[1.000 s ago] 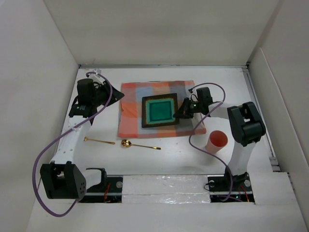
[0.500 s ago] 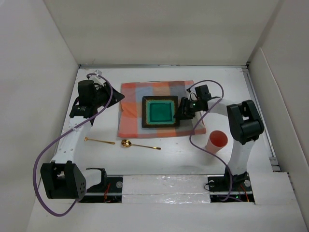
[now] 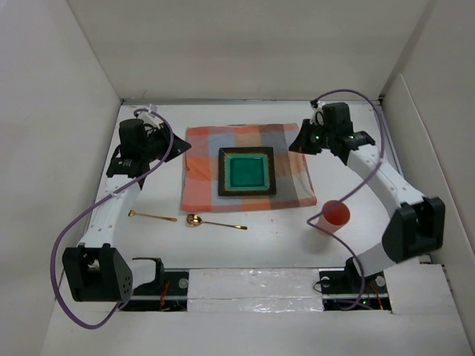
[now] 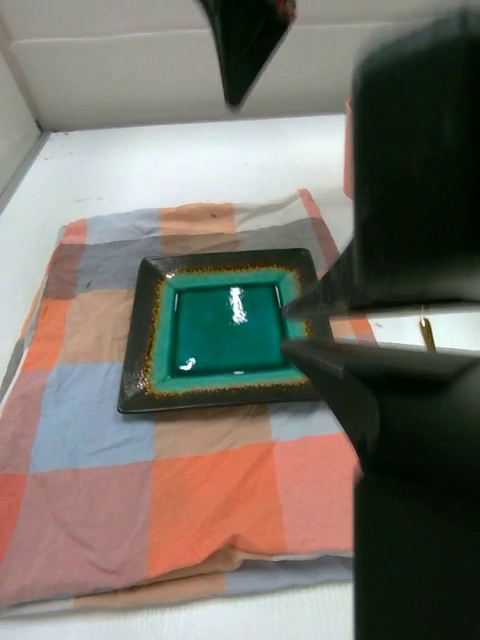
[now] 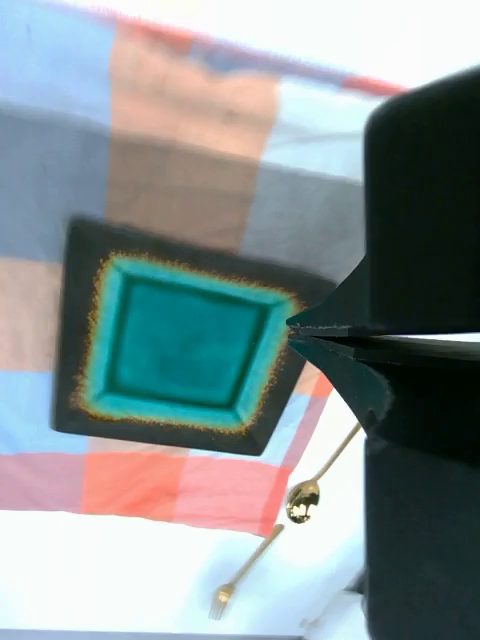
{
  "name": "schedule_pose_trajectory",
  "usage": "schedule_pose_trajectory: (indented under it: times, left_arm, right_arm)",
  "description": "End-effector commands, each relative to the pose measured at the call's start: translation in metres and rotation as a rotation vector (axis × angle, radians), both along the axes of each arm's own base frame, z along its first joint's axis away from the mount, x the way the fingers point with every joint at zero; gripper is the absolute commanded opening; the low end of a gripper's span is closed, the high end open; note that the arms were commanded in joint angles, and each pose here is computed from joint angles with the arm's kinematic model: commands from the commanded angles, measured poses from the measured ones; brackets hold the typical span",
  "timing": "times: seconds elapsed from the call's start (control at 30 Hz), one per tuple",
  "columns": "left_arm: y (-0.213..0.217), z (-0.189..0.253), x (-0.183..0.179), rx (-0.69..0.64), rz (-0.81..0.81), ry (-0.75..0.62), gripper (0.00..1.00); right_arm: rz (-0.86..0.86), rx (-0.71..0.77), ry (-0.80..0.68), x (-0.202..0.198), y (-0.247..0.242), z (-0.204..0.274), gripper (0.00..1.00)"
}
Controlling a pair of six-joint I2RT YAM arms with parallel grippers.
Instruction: Set the dinner table for one person
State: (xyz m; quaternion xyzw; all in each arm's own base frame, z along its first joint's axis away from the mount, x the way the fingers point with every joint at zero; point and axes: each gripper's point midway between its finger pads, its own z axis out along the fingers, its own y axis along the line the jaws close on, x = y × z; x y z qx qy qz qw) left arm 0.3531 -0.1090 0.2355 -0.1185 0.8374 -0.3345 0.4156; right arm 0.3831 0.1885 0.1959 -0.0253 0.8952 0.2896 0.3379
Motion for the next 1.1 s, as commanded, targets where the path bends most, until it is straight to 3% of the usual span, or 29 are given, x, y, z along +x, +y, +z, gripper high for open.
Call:
schedule_pose_trajectory:
  times: [0.0, 0.03, 0.27, 0.33, 0.4, 0.43, 0.5, 0.53, 0.57, 0.8, 1.0, 1.07]
  left_arm:
    - [-0.009, 0.034, 0.003, -0.028, -0.051, -0.084, 0.06]
    - [-0.01, 0.034, 0.002, -0.034, -0.055, -0.081, 0.0]
    - [-0.017, 0.015, -0.013, -0.055, -0.085, -0.033, 0.0]
    - [-0.017, 0.011, -0.014, -0.051, -0.091, -0.026, 0.0]
    - [-0.018, 0.0, -0.023, -0.049, -0.103, -0.003, 0.01]
    - [-0.018, -0.003, -0.025, -0.051, -0.106, 0.002, 0.06]
    - [-0.019, -0.012, -0.031, -0.053, -0.113, 0.015, 0.09]
    - [-0.019, -0.015, -0.033, -0.056, -0.113, 0.018, 0.11]
    - [-0.021, -0.018, -0.035, -0.063, -0.125, 0.023, 0.11]
    - [-0.023, -0.014, -0.035, -0.072, -0.138, 0.003, 0.14]
    - [-0.023, -0.016, -0.04, -0.073, -0.134, 0.0, 0.14]
    - [-0.023, -0.016, -0.042, -0.078, -0.136, -0.005, 0.14]
  right_arm:
    - [-0.159, -0.087, -0.054, -0.042, -0.036, 0.045, 0.0]
    - [-0.196, -0.101, -0.053, -0.055, -0.042, 0.049, 0.0]
    - [-0.558, -0.221, 0.107, -0.168, -0.105, 0.03, 0.0]
    - [-0.607, -0.234, 0.14, -0.179, -0.113, 0.023, 0.0]
    - [-0.648, -0.225, 0.169, -0.187, -0.116, 0.017, 0.12]
    - [-0.639, -0.226, 0.18, -0.191, -0.113, 0.012, 0.28]
    - [-0.651, -0.209, 0.174, -0.193, -0.113, 0.013, 0.43]
    - [-0.65, -0.211, 0.172, -0.193, -0.113, 0.012, 0.55]
    - [-0.631, -0.233, 0.189, -0.194, -0.111, 0.006, 0.56]
    - [-0.528, -0.301, 0.239, -0.186, -0.092, -0.026, 0.56]
    - [-0.551, -0.409, 0.25, -0.171, -0.097, -0.058, 0.51]
    - [-0.564, -0.451, 0.256, -0.168, -0.101, -0.068, 0.22]
